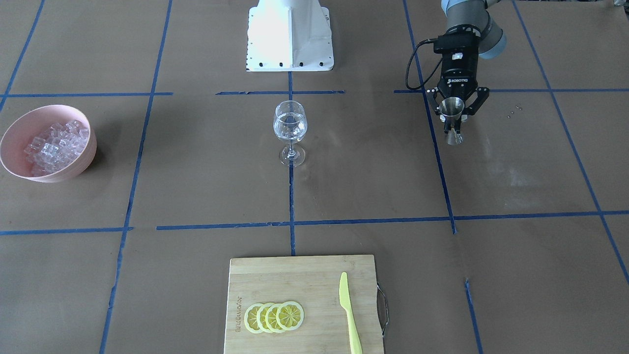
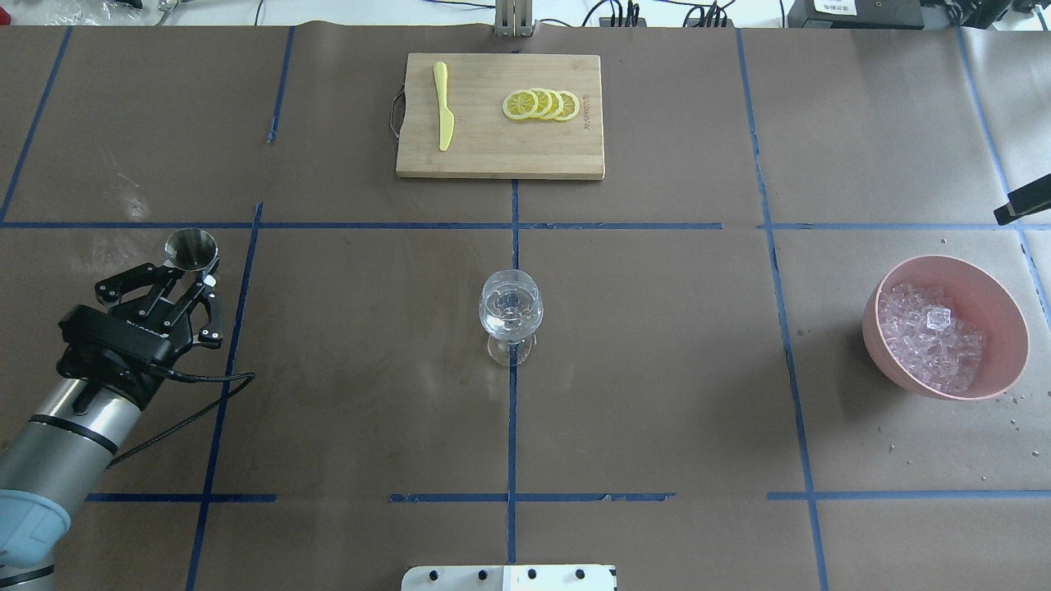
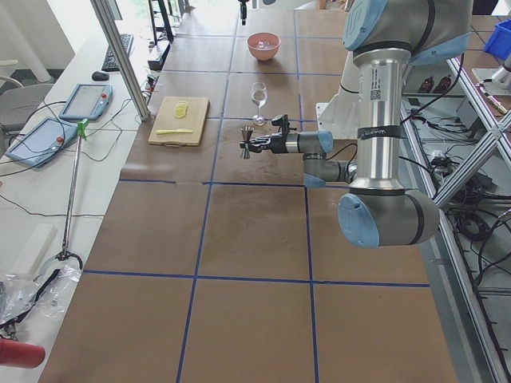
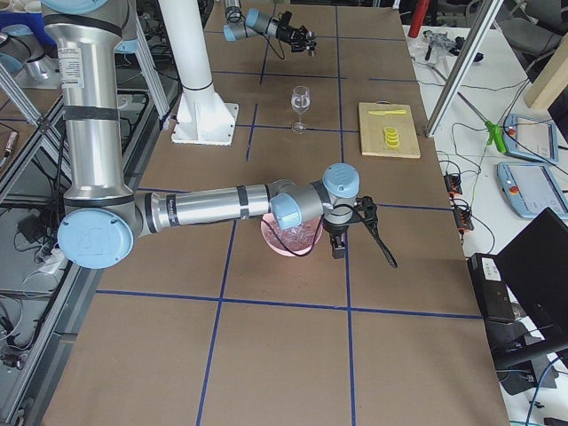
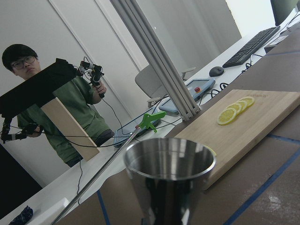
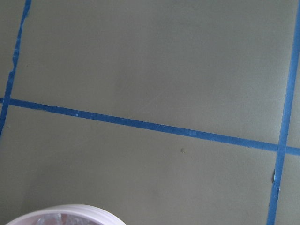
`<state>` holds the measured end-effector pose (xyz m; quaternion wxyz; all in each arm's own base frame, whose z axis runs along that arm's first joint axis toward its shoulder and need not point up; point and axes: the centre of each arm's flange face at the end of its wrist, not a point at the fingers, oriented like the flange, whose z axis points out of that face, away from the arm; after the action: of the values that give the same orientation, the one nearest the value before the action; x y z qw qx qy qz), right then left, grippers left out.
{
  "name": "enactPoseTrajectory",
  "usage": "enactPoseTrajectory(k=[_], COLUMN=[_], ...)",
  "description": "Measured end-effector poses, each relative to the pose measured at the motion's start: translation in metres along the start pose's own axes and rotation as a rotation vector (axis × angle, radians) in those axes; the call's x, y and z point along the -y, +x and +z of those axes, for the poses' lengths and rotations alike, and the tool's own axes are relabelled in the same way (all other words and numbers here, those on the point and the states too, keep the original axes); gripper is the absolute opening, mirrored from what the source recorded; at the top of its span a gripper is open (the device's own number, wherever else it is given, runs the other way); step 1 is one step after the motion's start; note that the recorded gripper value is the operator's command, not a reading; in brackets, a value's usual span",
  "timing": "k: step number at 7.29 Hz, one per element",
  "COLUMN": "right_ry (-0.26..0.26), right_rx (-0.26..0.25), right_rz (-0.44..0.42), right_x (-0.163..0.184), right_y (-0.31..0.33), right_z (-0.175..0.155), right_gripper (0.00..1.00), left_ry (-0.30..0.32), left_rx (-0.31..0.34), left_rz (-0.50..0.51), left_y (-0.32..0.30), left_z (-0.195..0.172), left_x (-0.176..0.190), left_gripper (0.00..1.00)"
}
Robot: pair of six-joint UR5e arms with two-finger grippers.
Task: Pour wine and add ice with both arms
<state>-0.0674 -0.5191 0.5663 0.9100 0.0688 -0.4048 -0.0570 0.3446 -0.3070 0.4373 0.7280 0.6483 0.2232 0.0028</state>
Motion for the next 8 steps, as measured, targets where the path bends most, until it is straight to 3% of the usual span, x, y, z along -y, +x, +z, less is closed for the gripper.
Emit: enactPoseTrajectory(k=[3,6,8], right_ry=[0.003,0.008,0.009], right_rx=[-0.001,-0.006,-0.007], right_rz=[-0.003,-0.006,-0.007], right_x=[0.000,0.001,0.001], right_y=[-0.001,-0.002,-0.003], right_z=[-0.001,-0.003,-0.003], right_gripper=[1.00,1.00,1.00], left_ry=[-0.061,-0.074,-0.086], left_rx=[0.031,0.032,0.043], left_rz=[0.012,-0.181,-0.238], left_y=[-0.044,-0.054,-0.062], left_z=[-0.010,-0.011,-0.009], left_x=[-0.053,-0.074,-0.103], left_gripper=[0.00,0.00,0.00])
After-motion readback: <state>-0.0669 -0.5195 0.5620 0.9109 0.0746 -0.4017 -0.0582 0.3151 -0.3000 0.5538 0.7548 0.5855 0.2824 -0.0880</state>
